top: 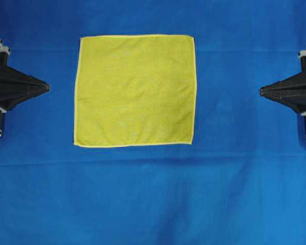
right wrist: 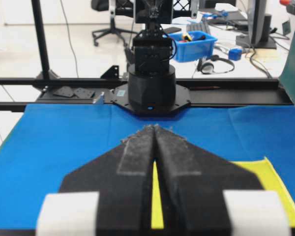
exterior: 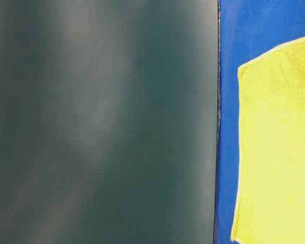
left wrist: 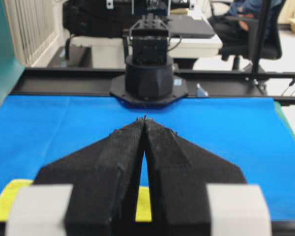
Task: Fold the yellow towel.
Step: 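Move both grippers to the towel's far corners and pinch them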
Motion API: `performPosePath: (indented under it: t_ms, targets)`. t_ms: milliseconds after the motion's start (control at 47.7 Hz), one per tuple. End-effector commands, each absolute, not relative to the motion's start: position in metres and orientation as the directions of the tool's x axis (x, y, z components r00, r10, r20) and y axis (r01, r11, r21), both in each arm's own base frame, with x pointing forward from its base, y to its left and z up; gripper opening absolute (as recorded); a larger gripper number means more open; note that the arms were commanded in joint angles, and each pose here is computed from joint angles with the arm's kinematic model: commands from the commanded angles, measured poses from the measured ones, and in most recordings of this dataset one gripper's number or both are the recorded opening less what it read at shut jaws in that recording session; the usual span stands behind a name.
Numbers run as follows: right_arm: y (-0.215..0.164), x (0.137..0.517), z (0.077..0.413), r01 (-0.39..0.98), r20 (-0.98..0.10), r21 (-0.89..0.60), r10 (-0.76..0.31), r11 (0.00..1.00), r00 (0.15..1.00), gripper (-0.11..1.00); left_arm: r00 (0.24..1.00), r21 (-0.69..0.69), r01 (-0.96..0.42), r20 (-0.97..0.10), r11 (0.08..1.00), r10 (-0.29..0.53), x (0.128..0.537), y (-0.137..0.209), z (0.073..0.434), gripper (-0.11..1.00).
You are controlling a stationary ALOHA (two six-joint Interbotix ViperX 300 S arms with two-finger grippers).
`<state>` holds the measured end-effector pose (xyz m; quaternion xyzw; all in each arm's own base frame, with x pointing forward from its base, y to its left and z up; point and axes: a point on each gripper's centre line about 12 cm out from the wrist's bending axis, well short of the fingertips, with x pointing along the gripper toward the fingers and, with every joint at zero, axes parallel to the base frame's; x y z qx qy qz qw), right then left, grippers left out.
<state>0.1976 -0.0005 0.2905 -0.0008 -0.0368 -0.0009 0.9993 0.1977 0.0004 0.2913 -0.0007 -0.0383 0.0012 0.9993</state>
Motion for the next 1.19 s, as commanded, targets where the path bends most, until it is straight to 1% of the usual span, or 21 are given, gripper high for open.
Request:
performPosePath:
  t_ms: [0, 84, 189, 377, 440, 629, 671, 713, 880, 901, 922, 964, 1069, 1174]
  targets:
    - [-0.005, 0.201, 0.306, 0.024, 0.113, 0.0, -0.024, 1.0, 0.993, 0.0, 0.997, -0.01, -0.008, 0.074, 1.0, 0.009, 0.201, 0.001, 0.301, 0.0]
    - [-0.009, 0.206, 0.311, 0.045, 0.106, 0.006, -0.045, 0.999, 0.993, 0.0, 0.999, 0.005, -0.012, 0.031, 1.0, 0.012, 0.203, 0.002, 0.302, 0.0]
    - [-0.024, 0.215, 0.31, 0.109, 0.046, 0.017, -0.11, 0.994, 0.993, 0.0, 0.999, 0.028, -0.046, -0.009, 0.999, 0.046, 0.204, 0.009, 0.299, 0.0]
    - [-0.062, 0.239, 0.293, 0.257, -0.121, 0.039, -0.251, 0.966, 0.96, 0.0, 0.982, 0.042, -0.157, -0.101, 0.987, 0.161, 0.208, 0.034, 0.282, 0.0]
    - [-0.074, 0.246, 0.284, 0.293, -0.171, 0.038, -0.282, 0.956, 0.944, 0.0, 0.97, 0.041, -0.198, -0.133, 0.979, 0.202, 0.211, 0.044, 0.276, 0.0]
    - [-0.112, 0.271, 0.251, 0.392, -0.32, 0.03, -0.363, 0.919, 0.875, 0.01, 0.905, 0.041, -0.337, -0.261, 0.94, 0.336, 0.22, 0.081, 0.247, 0.01]
    - [-0.121, 0.276, 0.245, 0.41, -0.351, 0.026, -0.375, 0.912, 0.858, 0.01, 0.886, 0.042, -0.363, -0.293, 0.931, 0.359, 0.223, 0.09, 0.24, 0.05]
    - [-0.129, 0.281, 0.239, 0.425, -0.384, 0.022, -0.385, 0.905, 0.839, 0.08, 0.861, 0.041, -0.395, -0.333, 0.918, 0.386, 0.225, 0.1, 0.23, 0.16]
    - [-0.163, 0.306, 0.214, 0.459, -0.481, -0.02, -0.411, 0.888, 0.774, 0.58, 0.77, 0.041, -0.49, -0.448, 0.871, 0.455, 0.231, 0.136, 0.201, 0.66]
    - [-0.167, 0.308, 0.21, 0.461, -0.493, -0.023, -0.412, 0.887, 0.767, 0.61, 0.758, 0.041, -0.499, -0.463, 0.866, 0.459, 0.233, 0.14, 0.197, 0.71]
    - [-0.171, 0.311, 0.207, 0.464, -0.501, -0.027, -0.414, 0.885, 0.76, 0.63, 0.748, 0.042, -0.507, -0.475, 0.861, 0.464, 0.234, 0.144, 0.193, 0.75]
    - [-0.177, 0.315, 0.199, 0.469, -0.521, -0.033, -0.416, 0.882, 0.745, 0.61, 0.721, 0.041, -0.528, -0.506, 0.848, 0.474, 0.237, 0.155, 0.184, 0.83]
    - [-0.193, 0.325, 0.175, 0.484, -0.573, -0.039, -0.416, 0.874, 0.706, 0.53, 0.676, 0.04, -0.56, -0.554, 0.827, 0.485, 0.241, 0.172, 0.165, 0.83]
    - [-0.202, 0.331, 0.153, 0.485, -0.615, -0.045, -0.407, 0.873, 0.675, 0.54, 0.649, 0.04, -0.573, -0.587, 0.818, 0.483, 0.25, 0.185, 0.146, 0.83]
